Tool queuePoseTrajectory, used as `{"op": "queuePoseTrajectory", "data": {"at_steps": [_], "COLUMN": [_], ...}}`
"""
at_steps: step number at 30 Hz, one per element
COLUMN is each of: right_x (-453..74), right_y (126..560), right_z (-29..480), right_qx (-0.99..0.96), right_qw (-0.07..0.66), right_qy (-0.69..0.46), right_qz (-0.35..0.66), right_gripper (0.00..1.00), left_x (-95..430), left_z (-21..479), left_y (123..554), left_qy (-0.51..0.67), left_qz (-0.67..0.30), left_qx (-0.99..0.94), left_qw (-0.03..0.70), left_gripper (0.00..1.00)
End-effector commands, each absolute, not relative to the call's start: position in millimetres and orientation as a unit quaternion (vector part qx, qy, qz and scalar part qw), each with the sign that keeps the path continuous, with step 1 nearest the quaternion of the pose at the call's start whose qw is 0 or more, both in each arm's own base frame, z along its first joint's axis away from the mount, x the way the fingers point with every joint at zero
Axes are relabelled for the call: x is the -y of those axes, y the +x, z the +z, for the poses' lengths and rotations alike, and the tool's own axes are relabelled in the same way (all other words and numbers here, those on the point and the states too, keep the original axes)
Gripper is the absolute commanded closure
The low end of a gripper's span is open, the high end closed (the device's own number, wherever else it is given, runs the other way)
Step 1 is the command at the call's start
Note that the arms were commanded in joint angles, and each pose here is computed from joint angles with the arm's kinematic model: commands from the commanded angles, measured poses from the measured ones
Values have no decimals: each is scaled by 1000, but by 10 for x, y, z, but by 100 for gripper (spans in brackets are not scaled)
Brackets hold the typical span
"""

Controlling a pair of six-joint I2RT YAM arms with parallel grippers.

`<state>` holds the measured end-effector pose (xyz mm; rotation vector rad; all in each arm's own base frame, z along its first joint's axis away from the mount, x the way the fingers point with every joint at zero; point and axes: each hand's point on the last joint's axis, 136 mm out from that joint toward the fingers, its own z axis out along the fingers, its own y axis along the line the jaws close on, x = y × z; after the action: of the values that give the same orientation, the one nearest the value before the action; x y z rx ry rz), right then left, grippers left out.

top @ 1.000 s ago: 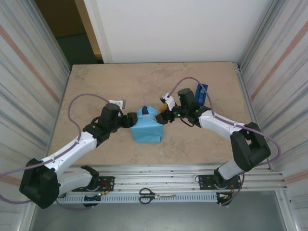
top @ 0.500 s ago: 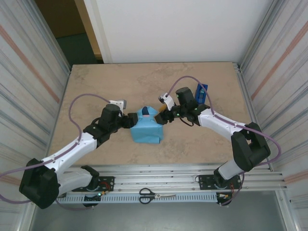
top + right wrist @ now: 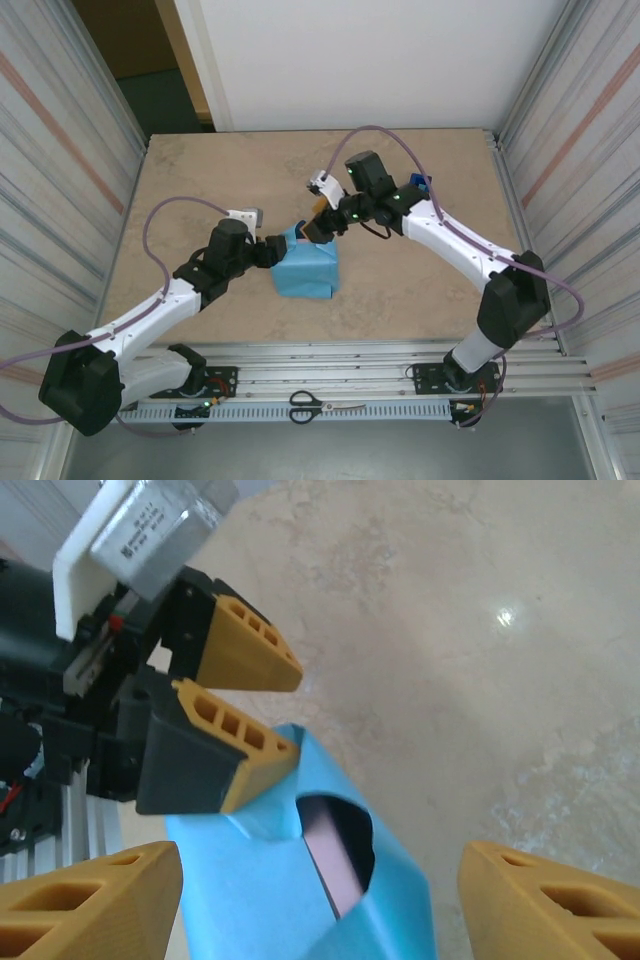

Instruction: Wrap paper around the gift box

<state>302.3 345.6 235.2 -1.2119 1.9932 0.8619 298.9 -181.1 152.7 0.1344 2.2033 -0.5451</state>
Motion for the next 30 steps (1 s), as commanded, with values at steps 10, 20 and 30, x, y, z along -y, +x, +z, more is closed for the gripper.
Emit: {"op": "queuePoseTrajectory", "data": {"at_steps": [10, 20, 30], "right_x": [-3755, -3812, -3839], "right_y": [3073, 2973, 3013], "right_z": [1939, 1903, 1919], "right_qx": [-773, -754, -748], "right_qw": [205, 135, 136], "right_qy": [-541, -587, -596], "right_qz": [258, 262, 259], "right_gripper": [36, 55, 72], "left_x": [1791, 1797, 1806], "left_z": [1183, 1181, 1184], "left_y": [2790, 2796, 2801], "left_qy": [68, 70, 70], "left_qz": [-206, -206, -207], "left_qx": [-905, -905, -905], "left_qw": [365, 365, 364], "left_gripper": [34, 34, 35]}}
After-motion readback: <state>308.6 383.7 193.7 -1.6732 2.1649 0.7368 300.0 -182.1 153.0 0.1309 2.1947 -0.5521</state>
